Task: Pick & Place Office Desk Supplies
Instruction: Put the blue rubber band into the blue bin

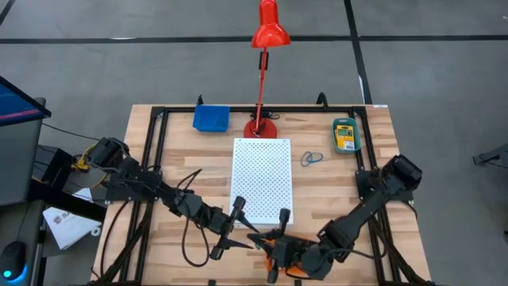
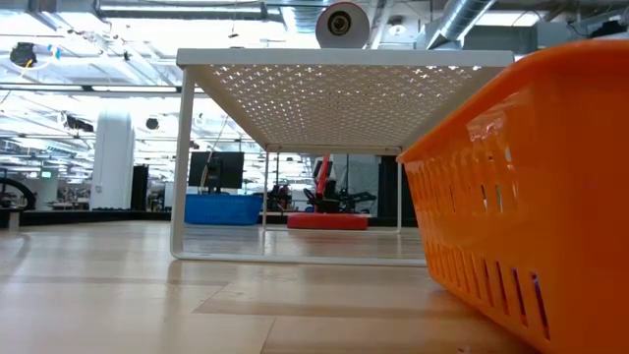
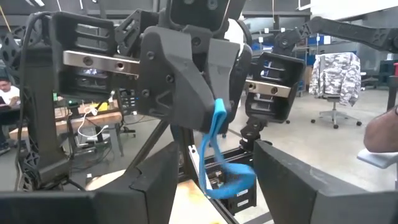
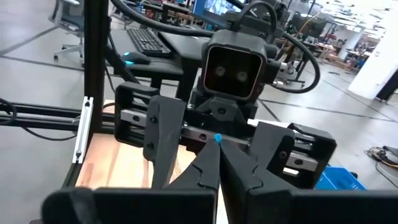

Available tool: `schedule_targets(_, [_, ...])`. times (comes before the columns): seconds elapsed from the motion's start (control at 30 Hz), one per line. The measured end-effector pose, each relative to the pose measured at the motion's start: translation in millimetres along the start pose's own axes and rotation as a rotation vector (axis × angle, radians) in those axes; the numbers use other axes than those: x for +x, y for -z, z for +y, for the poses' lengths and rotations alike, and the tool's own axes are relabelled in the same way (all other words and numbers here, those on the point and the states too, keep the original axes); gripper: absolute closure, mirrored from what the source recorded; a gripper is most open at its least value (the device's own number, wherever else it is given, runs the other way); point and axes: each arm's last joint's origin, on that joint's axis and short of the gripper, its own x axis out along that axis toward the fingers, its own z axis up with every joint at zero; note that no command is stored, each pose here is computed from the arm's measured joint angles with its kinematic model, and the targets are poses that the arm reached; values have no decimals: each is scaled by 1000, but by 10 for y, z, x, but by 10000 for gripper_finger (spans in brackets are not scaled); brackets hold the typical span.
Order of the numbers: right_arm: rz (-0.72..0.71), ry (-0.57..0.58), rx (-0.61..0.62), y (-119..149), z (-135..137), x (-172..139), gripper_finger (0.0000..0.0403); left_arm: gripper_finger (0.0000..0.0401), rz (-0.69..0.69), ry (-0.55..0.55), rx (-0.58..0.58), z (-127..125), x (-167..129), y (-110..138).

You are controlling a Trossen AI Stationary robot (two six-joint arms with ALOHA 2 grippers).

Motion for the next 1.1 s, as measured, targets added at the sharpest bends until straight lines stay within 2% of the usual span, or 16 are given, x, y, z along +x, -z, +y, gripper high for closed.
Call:
schedule_targets(0.13, [5, -8, -3, 6, -22, 34, 403, 222, 0, 0, -8, 0, 0, 0])
schedule_targets(0.23, [5, -11, -7, 7, -13, 23, 403, 251, 2, -11, -8, 3, -1, 2])
schedule_targets(0.33, [4, -17, -8, 6, 6, -1, 403, 299, 3, -15, -8, 12, 0, 3])
schedule_targets(0.43, [3, -22, -11, 7, 22, -22, 403, 366, 6, -34, -22, 32, 1, 7])
schedule_targets(0.5, [3, -25, -13, 8, 36, -40, 403, 390, 9, -44, -28, 35, 1, 10])
schedule_targets(0.73, [2, -34, -17, 14, 99, -130, 400, 398, 26, -80, -42, 42, -1, 22])
schedule_targets(0.83, [-3, 3, -31, 7, 146, -230, 378, 399, 38, -108, -42, 49, -2, 31])
schedule_targets(0.97, [-22, 68, -69, -32, 224, -456, 325, 400, 128, -227, -25, 91, -39, 62])
schedule_targets(1.1, [-34, 129, -94, -58, 306, -747, 274, 400, 267, -420, 16, 126, -152, 28])
